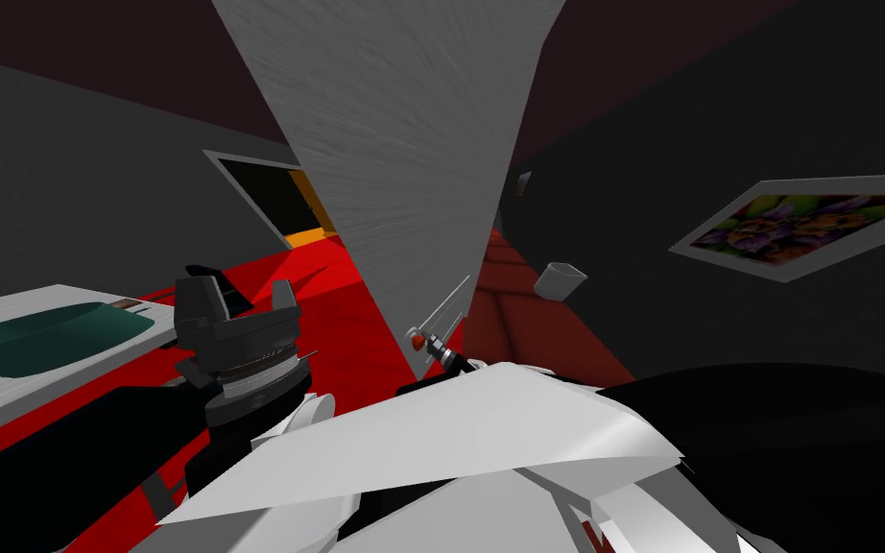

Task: Push the door open

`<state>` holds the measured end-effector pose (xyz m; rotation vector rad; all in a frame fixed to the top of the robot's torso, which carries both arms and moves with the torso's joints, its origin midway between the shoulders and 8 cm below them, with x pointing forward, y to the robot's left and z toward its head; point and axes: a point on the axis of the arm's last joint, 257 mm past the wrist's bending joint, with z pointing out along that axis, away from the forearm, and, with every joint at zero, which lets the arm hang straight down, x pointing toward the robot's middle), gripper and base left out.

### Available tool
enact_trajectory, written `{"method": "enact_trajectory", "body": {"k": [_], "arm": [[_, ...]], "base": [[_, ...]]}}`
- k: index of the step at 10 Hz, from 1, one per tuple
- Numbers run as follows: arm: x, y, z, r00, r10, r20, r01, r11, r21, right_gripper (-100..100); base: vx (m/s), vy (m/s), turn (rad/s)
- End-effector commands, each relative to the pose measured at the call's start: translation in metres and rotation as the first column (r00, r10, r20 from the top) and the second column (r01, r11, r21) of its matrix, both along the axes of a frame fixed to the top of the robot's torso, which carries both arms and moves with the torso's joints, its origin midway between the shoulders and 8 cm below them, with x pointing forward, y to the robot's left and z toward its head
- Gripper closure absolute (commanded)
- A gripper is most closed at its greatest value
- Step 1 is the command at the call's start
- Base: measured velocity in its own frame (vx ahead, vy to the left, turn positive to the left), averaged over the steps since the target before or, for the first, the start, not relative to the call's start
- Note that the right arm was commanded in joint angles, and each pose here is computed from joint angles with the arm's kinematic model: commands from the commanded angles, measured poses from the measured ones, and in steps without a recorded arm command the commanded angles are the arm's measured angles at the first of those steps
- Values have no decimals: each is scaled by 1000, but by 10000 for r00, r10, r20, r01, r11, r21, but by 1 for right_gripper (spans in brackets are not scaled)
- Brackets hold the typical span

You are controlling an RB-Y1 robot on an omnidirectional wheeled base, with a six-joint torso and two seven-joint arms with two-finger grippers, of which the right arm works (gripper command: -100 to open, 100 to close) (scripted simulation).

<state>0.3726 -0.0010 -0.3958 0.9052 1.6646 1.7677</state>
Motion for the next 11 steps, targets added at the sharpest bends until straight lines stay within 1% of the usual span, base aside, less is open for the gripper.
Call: {"method": "enact_trajectory", "body": {"k": [1,2,3,4,5,6,7,8,9,10,11], "arm": [[3,7,9,9999,11,-143,-3,9986,538,100],[4,8,9,9991,-9,-435,48,9960,893,100],[4,8,9,9989,-5,-475,49,9955,942,100],[4,10,9,9968,-7,-798,114,9910,1334,100],[4,10,9,9968,-6,-804,114,9909,1343,100],[5,11,8,9936,7,-1129,191,9846,1736,100],[5,11,8,9936,7,-1130,191,9846,1738,100],[5,13,8,9894,33,-1452,280,9767,2127,100],[5,13,8,9894,33,-1452,280,9767,2127,100],[5,14,8,9846,66,-1749,376,9679,2483,100],[5,14,8,9842,72,-1771,381,9672,2511,100]], "base": [[39,50,-34],[40,47,-31],[32,29,-23],[32,32,-37],[21,28,-27],[26,37,-41],[24,35,-18],[38,36,-44],[23,32,-23],[22,37,-38],[24,32,-21]]}}
